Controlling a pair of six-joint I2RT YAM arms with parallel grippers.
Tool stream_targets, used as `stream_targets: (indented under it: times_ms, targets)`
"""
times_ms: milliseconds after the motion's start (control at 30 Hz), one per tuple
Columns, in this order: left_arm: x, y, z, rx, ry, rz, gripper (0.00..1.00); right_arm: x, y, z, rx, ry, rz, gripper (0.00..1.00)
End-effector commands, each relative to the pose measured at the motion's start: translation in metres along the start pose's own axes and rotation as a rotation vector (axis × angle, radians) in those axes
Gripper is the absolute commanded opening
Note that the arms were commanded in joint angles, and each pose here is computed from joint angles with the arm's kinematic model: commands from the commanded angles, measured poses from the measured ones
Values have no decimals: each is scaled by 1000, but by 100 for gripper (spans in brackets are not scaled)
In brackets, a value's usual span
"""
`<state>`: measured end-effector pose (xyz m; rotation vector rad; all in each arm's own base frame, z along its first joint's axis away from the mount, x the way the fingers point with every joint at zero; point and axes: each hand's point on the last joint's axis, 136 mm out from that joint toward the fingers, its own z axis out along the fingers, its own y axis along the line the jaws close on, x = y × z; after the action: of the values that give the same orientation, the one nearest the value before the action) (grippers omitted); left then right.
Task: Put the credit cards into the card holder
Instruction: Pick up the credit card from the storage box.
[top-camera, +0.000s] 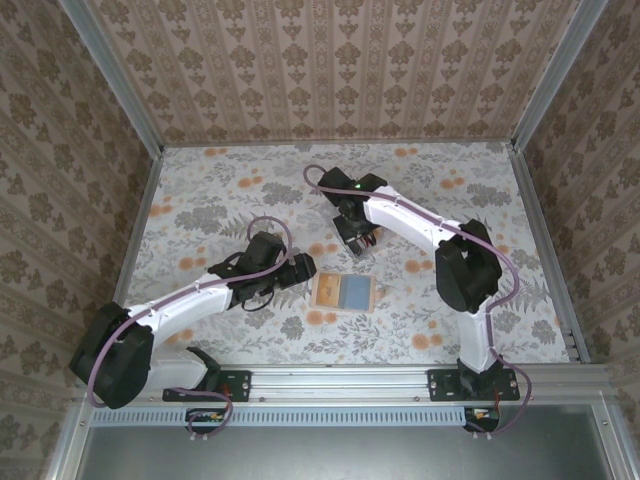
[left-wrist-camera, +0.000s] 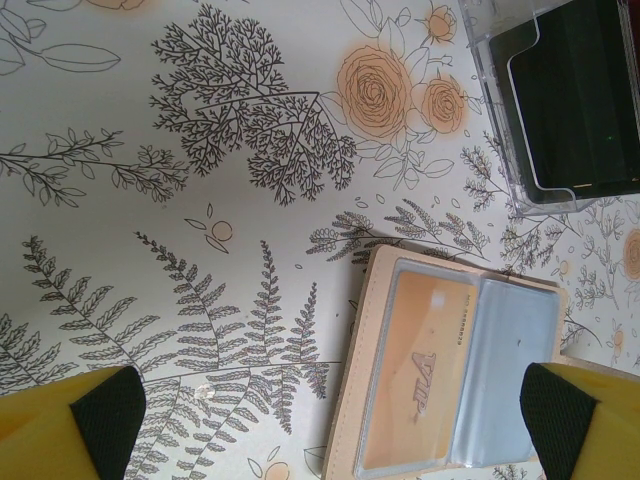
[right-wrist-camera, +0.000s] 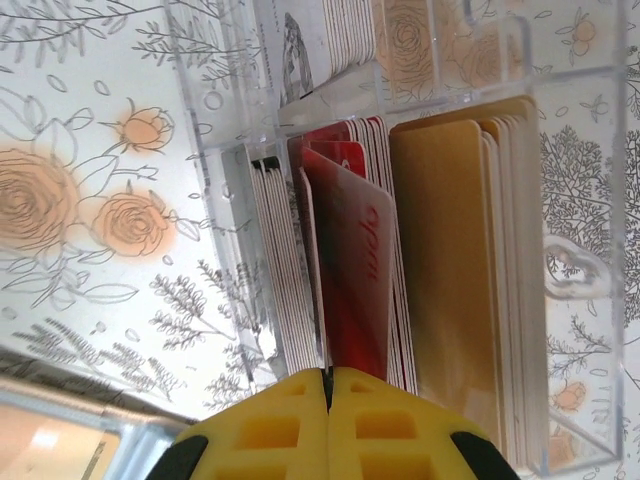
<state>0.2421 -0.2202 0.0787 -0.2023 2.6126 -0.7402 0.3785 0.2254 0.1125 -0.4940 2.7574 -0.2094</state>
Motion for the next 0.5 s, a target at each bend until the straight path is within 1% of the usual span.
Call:
stream_targets:
  times_ms: [0,333,467]
  targets:
    - [-2,-4,-2,6,9,-7,100,0,-2,-20,-49,-28,12,3]
    - [-7,-15,-6,37,2,0,100,-4,-6,-35,-137,-79,84,3]
    - [-11,-21,-7,54,-3,1,99,-3,-10,-35,-154,-72,110,3]
